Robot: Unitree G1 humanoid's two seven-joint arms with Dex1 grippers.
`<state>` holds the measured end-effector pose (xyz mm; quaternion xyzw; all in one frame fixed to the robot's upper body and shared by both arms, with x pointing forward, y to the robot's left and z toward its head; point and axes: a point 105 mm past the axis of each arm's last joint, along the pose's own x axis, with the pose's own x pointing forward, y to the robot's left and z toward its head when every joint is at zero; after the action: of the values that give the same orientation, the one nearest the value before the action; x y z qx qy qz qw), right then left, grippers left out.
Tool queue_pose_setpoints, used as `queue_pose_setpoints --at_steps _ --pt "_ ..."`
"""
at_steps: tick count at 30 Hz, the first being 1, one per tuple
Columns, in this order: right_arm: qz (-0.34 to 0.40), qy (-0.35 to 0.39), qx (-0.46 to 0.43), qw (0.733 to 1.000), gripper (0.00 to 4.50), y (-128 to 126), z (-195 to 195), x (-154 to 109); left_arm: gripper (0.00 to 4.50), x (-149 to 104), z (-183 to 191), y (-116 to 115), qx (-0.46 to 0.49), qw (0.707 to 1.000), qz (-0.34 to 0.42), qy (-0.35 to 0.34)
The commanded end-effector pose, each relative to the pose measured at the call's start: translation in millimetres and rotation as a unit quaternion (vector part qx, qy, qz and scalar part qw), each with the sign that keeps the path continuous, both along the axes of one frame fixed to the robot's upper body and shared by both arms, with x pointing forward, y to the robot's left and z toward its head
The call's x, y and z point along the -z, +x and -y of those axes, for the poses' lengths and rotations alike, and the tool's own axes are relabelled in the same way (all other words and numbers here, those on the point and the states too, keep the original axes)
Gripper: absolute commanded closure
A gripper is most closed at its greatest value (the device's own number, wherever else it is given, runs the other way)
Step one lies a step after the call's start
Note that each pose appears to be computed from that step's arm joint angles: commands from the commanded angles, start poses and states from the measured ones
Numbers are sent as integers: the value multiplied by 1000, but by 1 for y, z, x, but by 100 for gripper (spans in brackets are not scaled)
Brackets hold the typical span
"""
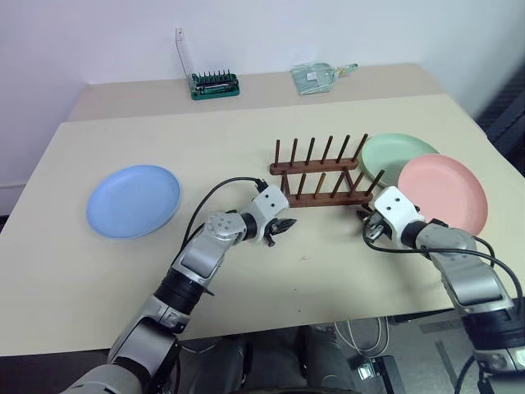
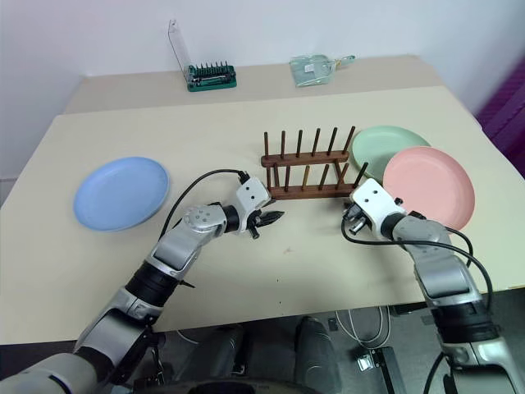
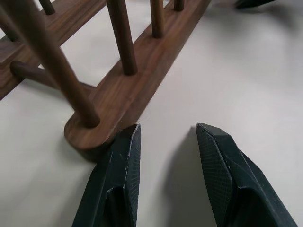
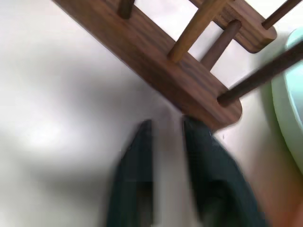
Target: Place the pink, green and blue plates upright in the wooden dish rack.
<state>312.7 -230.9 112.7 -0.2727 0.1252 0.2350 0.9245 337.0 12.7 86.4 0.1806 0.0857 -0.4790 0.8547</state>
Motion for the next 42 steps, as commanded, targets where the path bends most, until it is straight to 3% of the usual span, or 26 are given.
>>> queue_pose_setpoints --at_steps 1,3,8,16,19,24,25,29,33,35,36,37,38,39,42 --pt "91 0 15 996 179 -28 12 -62 262 -3 2 -19 56 998 0 -17" --pt "96 -28 46 994 80 -43 27 -66 262 -7 4 -26 80 996 -4 -31" --pt "65 -61 101 991 80 -58 46 -51 262 -19 10 -33 113 992 -1 -57" --pt "26 -87 152 984 80 -39 56 1 262 -38 22 -33 121 988 7 -100" --pt "38 -109 160 980 169 -34 61 2 262 -33 19 -35 117 989 10 -89" --pt "61 -133 155 977 423 -34 62 -6 262 -28 14 -37 111 990 11 -83" --pt "66 -143 154 975 443 -34 63 -8 262 -27 13 -37 110 991 11 -82" --pt "91 -182 144 968 443 -37 66 -19 262 -28 12 -38 111 990 12 -81" --pt "134 -210 112 962 443 -41 63 -55 262 -33 9 -37 105 990 12 -91" --pt "158 -175 94 967 443 -40 56 -77 262 -34 8 -36 101 991 13 -92" --pt "188 -102 76 974 443 -36 45 -106 262 -33 6 -35 100 991 14 -91" --pt "216 25 33 976 443 -34 23 -142 262 -32 4 -35 99 991 14 -89" --pt "223 140 -46 964 443 -38 -4 -172 262 -32 2 -34 97 991 14 -88" --pt "217 207 -110 948 443 -46 -23 -192 262 -31 1 -33 96 991 14 -87" --pt "183 289 -174 923 443 -51 -39 -213 262 -33 0 -32 94 991 13 -90"
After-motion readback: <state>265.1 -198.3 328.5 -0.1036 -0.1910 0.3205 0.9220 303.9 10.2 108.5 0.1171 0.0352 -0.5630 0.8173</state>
